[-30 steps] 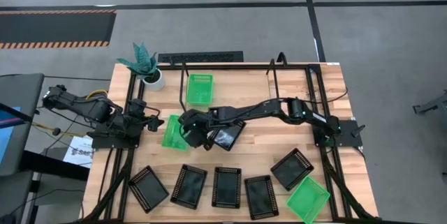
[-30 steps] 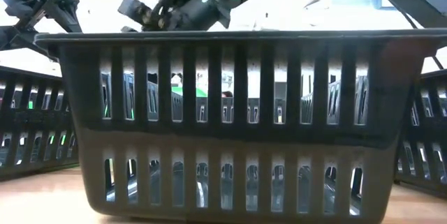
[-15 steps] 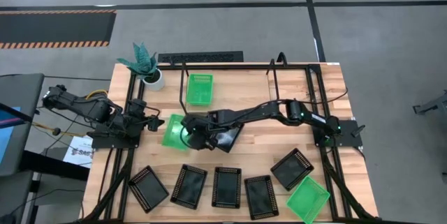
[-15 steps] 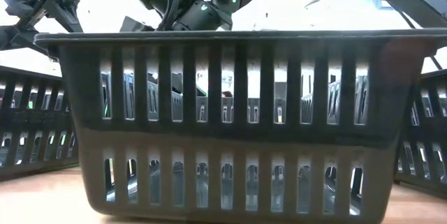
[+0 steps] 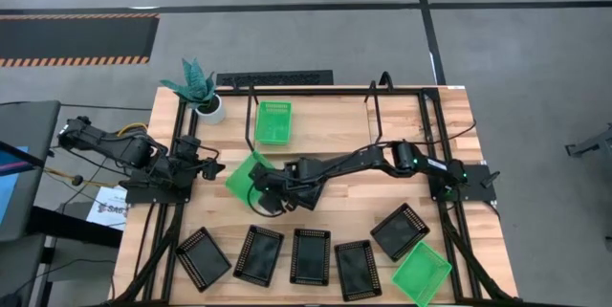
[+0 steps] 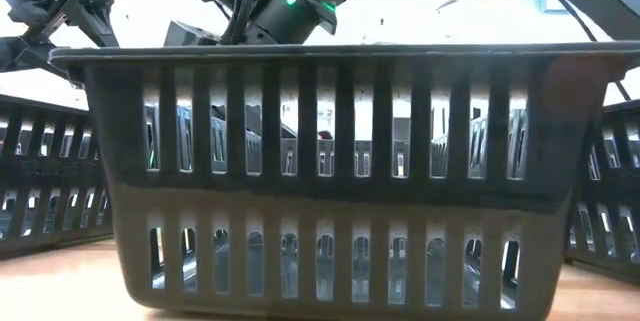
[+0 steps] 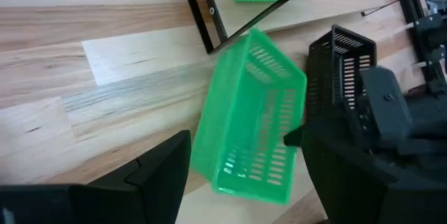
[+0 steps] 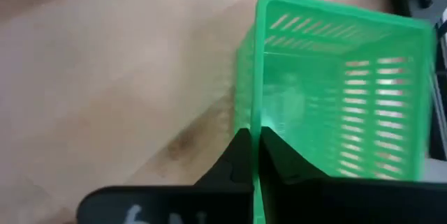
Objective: Stack baskets on shelf by color
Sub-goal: Stack the left green bin on top of the green bin on the shelf
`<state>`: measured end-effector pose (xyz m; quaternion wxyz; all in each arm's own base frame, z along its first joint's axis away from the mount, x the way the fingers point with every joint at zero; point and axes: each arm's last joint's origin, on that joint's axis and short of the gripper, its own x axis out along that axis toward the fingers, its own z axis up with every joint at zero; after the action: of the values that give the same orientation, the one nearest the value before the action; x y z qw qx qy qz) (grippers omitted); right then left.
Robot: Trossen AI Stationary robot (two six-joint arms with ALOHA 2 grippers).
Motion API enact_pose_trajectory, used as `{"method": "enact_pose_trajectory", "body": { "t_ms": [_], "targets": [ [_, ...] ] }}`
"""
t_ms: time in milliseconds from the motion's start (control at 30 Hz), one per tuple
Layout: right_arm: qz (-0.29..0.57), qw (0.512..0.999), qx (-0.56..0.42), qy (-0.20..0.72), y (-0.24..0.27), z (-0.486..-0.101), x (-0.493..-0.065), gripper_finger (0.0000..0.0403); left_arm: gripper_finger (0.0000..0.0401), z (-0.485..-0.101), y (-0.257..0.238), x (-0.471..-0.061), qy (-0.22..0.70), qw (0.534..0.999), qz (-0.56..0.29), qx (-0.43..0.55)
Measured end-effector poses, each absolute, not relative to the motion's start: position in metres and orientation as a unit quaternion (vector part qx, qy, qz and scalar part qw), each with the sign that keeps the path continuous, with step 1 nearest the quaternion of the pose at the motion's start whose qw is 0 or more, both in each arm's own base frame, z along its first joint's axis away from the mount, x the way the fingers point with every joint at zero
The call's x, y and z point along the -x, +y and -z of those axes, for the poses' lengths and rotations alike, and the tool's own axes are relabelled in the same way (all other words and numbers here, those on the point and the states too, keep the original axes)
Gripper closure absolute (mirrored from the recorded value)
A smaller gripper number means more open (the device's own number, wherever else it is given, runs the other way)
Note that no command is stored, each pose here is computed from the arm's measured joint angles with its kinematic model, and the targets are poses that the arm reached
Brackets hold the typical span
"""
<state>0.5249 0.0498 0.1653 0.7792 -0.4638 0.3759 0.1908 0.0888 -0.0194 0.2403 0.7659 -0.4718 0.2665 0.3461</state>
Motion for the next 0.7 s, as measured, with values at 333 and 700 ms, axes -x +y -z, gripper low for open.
{"method": "enact_pose_trajectory", "body": {
  "t_ms": [333, 700],
  "targets": [
    [-0.159, 0.842, 0.378, 0.349, 0.078, -0.251, -0.494, 0.0395, 0.0140, -0.240, -0.020, -0.089, 0.272, 0.767, -0.342, 0.470],
    [-0.129, 0.811, 0.425, 0.380, 0.024, -0.355, -0.421, 0.0391, 0.0140, -0.240, -0.020, -0.089, 0.278, 0.775, -0.337, 0.457]
  ]
}}
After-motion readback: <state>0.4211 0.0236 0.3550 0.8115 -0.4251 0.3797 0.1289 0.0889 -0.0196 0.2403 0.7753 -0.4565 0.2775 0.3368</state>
